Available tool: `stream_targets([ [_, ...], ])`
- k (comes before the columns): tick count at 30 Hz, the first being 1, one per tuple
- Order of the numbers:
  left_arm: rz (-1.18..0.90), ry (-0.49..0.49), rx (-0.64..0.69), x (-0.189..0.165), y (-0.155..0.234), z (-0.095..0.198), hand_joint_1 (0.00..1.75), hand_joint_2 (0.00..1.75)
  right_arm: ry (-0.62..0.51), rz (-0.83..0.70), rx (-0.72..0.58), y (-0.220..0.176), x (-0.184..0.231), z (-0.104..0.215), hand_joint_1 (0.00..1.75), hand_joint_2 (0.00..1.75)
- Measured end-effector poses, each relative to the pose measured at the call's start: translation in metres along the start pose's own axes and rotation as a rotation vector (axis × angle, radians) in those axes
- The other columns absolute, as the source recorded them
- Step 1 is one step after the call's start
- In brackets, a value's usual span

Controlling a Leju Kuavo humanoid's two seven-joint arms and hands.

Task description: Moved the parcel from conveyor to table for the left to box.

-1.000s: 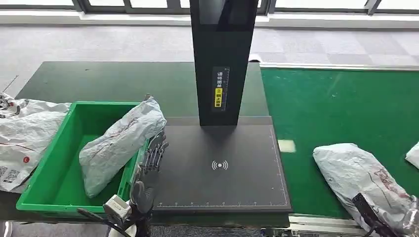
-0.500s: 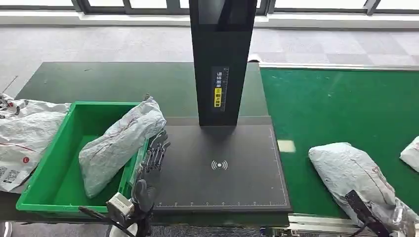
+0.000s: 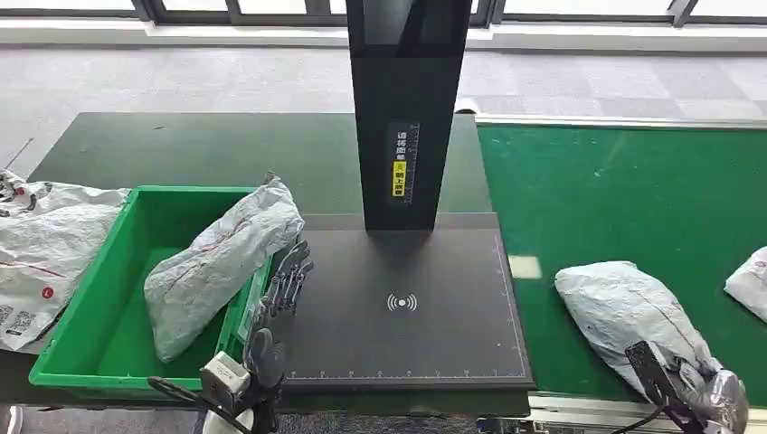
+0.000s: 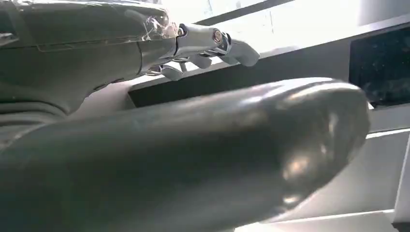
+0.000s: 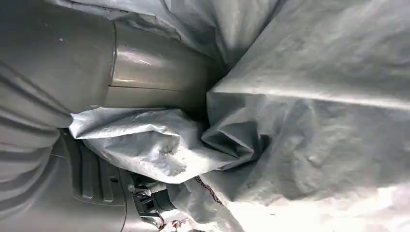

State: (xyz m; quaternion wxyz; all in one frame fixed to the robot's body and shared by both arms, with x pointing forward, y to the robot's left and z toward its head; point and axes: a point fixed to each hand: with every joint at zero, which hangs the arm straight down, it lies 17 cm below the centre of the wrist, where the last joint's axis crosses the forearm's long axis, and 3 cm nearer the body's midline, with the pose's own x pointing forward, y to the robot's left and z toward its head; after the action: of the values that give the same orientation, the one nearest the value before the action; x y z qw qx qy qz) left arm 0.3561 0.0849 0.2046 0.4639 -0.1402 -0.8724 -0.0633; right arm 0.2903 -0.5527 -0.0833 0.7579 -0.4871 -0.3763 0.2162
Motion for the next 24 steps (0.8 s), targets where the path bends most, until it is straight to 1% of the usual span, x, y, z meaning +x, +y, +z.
stream_targets([
  [12,0.001,0.008,-0.001,-0.003,-0.001,0.001,0.0,0.0,-0.018,-0.001,-0.027,-0.007,0.008,0.003,1.75,1.75],
  [14,0.0,0.007,0.001,-0.003,0.0,0.001,0.0,0.0,-0.041,-0.027,-0.045,-0.011,0.013,0.003,1.75,1.75],
  [17,-0.003,0.004,0.011,-0.003,0.002,0.001,0.0,0.0,-0.1,-0.091,-0.139,-0.032,0.026,0.005,1.75,1.75],
  [18,-0.003,0.001,0.015,-0.002,0.002,0.001,0.0,0.0,-0.128,-0.123,-0.197,-0.046,0.034,0.007,1.75,1.75],
  [21,-0.005,-0.002,0.024,-0.002,0.003,0.001,0.0,0.0,-0.215,-0.182,-0.316,-0.078,0.058,0.022,1.75,1.75],
  [24,-0.01,-0.003,0.031,-0.003,0.005,0.001,0.0,0.0,-0.307,-0.2,-0.409,-0.105,0.085,0.043,1.75,1.75],
])
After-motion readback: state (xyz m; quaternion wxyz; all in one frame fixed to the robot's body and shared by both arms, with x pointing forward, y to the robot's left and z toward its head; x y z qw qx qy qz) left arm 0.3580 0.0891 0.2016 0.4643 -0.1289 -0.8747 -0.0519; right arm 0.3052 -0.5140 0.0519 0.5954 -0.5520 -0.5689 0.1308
